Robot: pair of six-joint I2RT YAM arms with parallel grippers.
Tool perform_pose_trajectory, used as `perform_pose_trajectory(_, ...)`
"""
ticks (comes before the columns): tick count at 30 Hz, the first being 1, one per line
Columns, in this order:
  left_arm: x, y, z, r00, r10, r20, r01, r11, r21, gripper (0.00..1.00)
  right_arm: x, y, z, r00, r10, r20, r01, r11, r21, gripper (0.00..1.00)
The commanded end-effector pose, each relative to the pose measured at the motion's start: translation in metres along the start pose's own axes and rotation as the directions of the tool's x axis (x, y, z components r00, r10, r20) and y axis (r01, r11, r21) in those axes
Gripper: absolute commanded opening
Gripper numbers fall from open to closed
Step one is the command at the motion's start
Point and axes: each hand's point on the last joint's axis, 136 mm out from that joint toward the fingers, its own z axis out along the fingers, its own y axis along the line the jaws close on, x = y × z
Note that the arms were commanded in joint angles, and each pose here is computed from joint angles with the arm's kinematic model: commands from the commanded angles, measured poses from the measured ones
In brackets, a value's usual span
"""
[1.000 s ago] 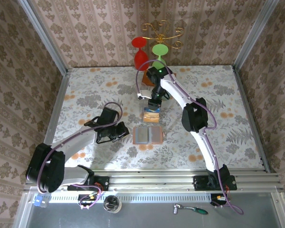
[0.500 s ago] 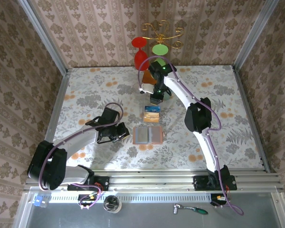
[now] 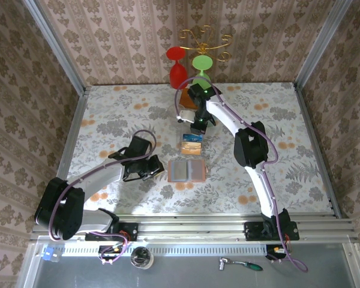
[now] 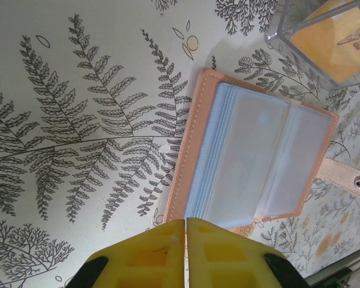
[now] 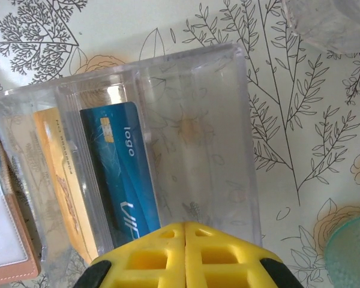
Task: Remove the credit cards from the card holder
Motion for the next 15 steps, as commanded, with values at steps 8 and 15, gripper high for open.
perform_pose_trajectory(8,-0.002,-0.013,-0.006,1.000,0.005,0.019,-0.005,1.000,0.019,0.11,-0.008,-0.004,-0.027,0.999,0.023,0.048,-0.026,0.998,0.065,0.12)
perform_pose_trajectory(15,-0.002,-0.015,-0.008,0.999,0.013,0.033,-0.014,0.999,0.029,0.11,-0.018,0.002,-0.050,0.996,0.008,0.084,-0.016,0.996,0.093,0.13)
